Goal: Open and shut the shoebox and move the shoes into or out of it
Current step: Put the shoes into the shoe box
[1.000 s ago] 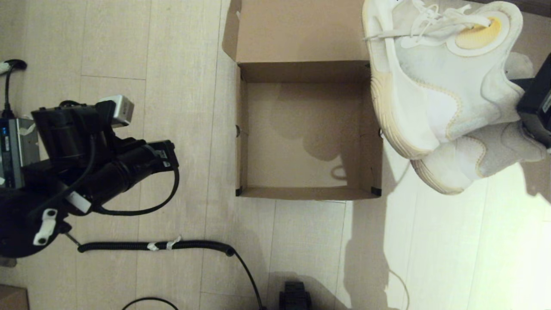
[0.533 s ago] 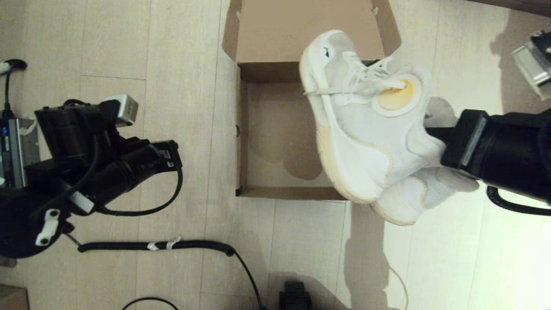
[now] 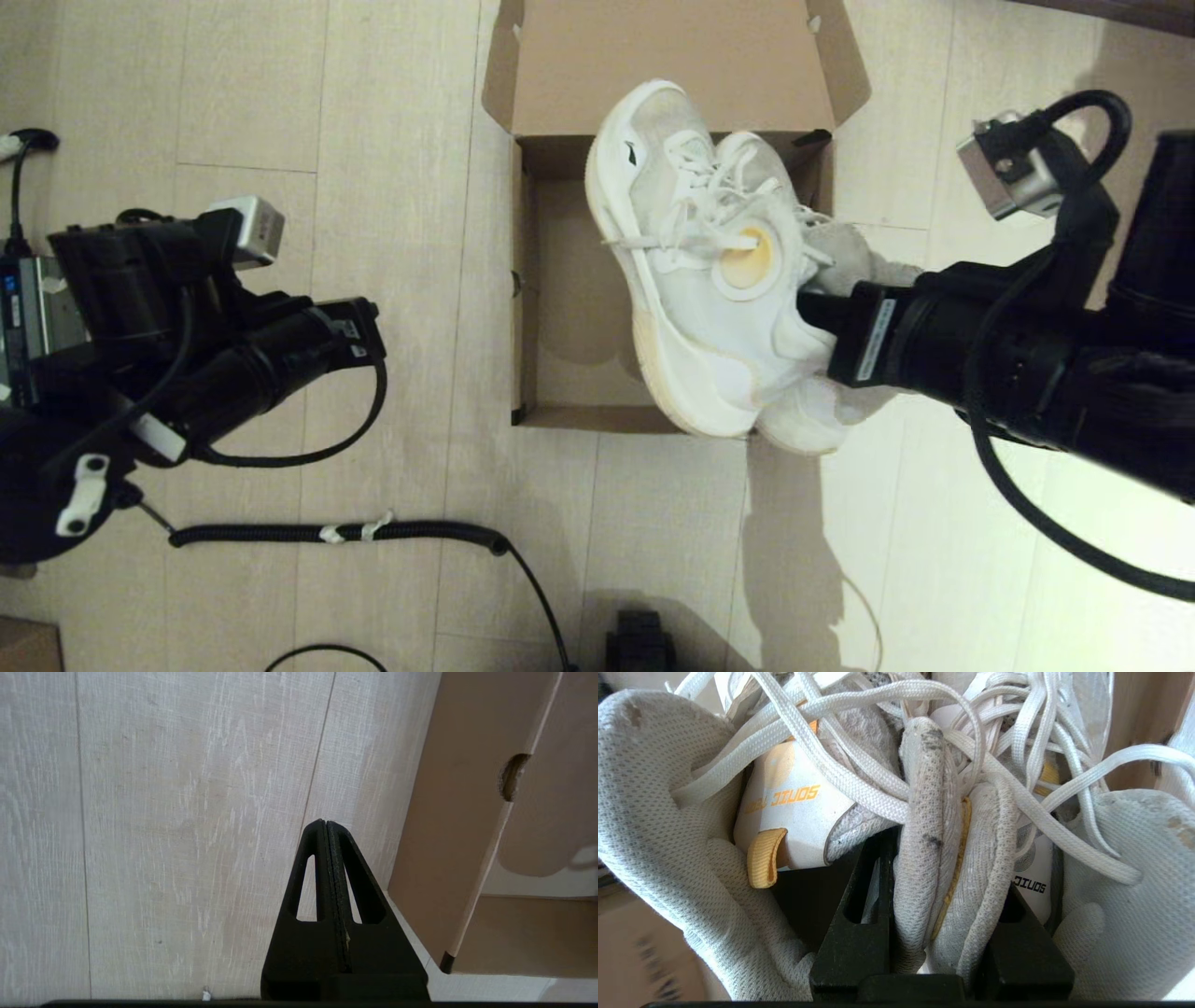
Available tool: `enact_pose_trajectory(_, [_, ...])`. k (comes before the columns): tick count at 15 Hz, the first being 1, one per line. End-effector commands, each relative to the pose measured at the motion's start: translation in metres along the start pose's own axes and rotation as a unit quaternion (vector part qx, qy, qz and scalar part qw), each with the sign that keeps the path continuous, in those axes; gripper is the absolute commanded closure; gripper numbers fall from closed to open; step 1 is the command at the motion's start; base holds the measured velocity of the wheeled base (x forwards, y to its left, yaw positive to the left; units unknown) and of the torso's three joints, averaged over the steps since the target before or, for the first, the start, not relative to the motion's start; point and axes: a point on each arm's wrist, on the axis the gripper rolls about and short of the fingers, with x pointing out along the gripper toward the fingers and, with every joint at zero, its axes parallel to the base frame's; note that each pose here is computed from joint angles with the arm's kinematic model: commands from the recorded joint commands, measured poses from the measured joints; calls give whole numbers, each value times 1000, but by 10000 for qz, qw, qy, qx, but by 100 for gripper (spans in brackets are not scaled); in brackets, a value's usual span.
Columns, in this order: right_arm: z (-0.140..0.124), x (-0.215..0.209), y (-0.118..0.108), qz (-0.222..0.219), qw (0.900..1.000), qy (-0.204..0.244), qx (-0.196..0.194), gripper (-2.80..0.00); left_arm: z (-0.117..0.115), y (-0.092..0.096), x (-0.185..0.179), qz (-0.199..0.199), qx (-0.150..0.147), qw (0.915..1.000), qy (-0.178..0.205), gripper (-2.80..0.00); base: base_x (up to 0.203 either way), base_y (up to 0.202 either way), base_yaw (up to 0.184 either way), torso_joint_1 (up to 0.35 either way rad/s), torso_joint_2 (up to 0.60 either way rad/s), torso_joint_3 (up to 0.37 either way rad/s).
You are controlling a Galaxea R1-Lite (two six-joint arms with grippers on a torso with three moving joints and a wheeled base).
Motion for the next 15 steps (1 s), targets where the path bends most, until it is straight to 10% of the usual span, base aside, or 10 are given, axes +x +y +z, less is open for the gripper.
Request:
enact_pose_trajectory(1, [-17,22,1,-105,9996,219,-106,0,2,1,-1,16,-21,10000,-40,0,0,0,0,0,0,0])
enact_pose_trajectory(15, [-58,91,3,-612,9971,-273,-359,0,-14,6,-3,-68,-51,10000,10,0,0,0,0,0,0,0])
